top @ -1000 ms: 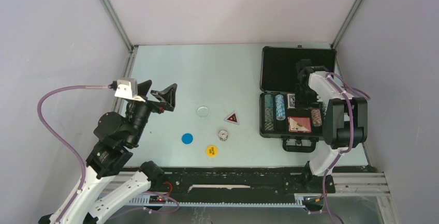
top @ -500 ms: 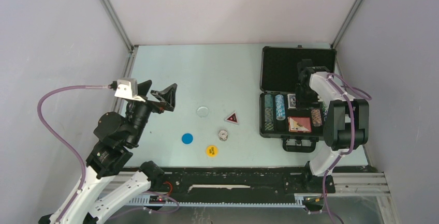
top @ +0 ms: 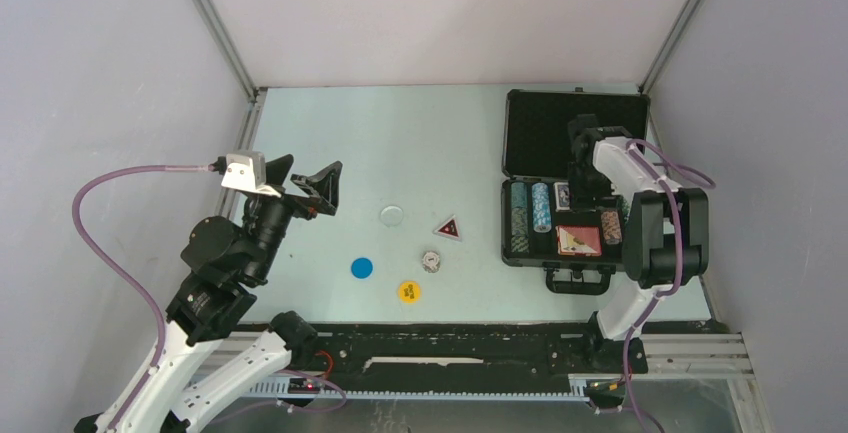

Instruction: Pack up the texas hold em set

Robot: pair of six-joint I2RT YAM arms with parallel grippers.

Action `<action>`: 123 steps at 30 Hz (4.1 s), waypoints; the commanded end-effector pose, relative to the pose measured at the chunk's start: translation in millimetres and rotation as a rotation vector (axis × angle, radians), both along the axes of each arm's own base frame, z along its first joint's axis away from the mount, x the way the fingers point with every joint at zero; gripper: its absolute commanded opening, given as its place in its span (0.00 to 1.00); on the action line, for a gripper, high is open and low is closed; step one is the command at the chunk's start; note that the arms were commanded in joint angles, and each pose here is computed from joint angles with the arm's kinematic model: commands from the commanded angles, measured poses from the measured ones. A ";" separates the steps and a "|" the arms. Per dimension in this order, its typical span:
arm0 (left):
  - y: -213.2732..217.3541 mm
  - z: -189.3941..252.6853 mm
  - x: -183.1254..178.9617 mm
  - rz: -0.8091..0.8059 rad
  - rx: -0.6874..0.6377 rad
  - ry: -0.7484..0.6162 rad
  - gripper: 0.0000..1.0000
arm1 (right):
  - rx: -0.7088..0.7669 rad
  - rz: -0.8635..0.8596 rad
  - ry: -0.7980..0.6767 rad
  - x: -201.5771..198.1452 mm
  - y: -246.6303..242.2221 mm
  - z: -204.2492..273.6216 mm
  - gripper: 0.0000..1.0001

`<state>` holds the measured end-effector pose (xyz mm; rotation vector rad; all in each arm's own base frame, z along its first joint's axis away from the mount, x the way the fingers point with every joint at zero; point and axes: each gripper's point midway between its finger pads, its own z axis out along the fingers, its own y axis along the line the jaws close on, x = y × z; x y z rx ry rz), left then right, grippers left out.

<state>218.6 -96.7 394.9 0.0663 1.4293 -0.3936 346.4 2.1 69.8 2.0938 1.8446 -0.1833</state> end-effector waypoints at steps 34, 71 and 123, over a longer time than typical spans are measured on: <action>-5.1 -1.6 3.8 -0.008 0.011 -0.005 1.00 | -0.029 0.546 -0.387 76.7 13.9 24.8 0.92; -10.3 3.4 -3.9 -0.059 -0.014 -0.023 1.00 | 0.011 1.209 -0.627 16.8 49.7 65.3 0.99; -68.0 61.4 22.7 -0.220 -0.125 -0.018 1.00 | -0.155 1.794 -0.302 -51.7 306.1 28.6 1.00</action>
